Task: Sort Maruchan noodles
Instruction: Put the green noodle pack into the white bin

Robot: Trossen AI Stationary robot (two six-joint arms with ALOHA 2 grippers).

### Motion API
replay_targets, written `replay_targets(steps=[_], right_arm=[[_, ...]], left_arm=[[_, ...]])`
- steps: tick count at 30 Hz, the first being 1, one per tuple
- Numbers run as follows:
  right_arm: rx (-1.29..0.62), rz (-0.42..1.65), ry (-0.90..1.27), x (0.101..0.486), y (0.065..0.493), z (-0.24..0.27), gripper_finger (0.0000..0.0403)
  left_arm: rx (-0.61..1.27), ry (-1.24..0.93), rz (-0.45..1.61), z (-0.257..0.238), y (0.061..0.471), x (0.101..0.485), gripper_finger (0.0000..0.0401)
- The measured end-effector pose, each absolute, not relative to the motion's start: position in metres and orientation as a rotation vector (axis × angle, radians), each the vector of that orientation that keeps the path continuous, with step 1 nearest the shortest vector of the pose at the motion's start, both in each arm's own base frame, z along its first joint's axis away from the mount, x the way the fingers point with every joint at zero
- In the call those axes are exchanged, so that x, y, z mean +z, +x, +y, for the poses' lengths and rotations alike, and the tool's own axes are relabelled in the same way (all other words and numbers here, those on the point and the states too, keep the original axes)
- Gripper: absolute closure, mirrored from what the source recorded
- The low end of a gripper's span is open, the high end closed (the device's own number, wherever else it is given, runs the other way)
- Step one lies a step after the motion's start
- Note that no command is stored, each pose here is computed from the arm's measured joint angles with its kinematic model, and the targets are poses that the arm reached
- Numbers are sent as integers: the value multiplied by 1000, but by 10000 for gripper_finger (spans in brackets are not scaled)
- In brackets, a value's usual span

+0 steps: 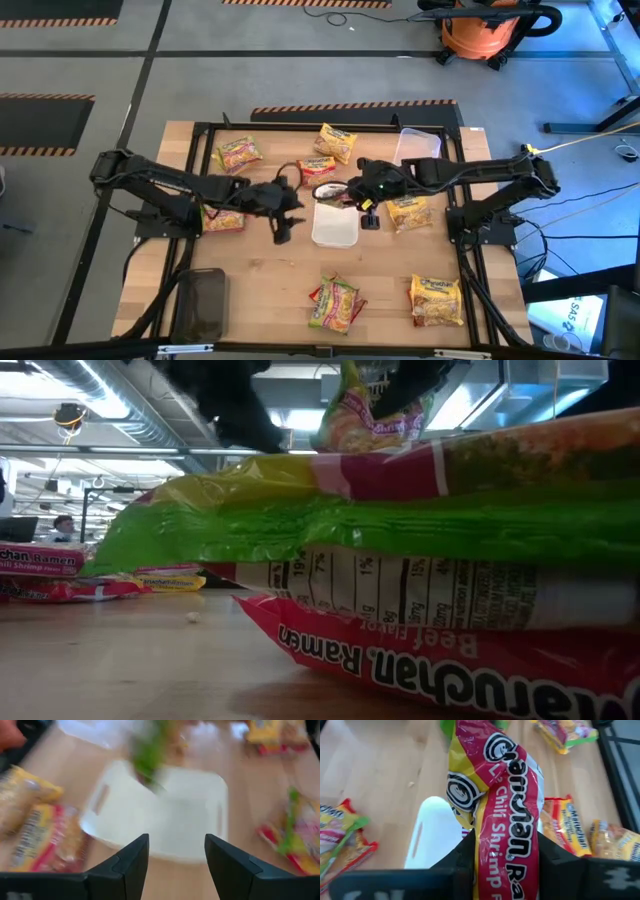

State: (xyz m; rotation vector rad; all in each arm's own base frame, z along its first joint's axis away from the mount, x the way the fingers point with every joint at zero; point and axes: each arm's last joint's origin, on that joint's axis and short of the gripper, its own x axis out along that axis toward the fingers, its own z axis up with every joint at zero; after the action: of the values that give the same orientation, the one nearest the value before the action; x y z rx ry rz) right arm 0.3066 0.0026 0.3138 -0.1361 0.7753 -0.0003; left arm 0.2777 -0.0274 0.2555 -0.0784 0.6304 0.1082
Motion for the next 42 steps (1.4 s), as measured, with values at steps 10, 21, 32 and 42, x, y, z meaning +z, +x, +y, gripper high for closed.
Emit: replay_targets(steps=[10,21,32,42], right_arm=[[-49,846,-11,288,325,-33,312],[-19,985,66,240,348,-46,308],[-61,1098,55,204,360,-49,307],[-130,1127,131,191,365,-50,303]], left_arm=[[66,-166,314,-43,257,201,214],[120,-187,256,-39,246,186,214],[115,-186,261,-39,246,186,214],[115,-188,261,-39,246,186,214]])
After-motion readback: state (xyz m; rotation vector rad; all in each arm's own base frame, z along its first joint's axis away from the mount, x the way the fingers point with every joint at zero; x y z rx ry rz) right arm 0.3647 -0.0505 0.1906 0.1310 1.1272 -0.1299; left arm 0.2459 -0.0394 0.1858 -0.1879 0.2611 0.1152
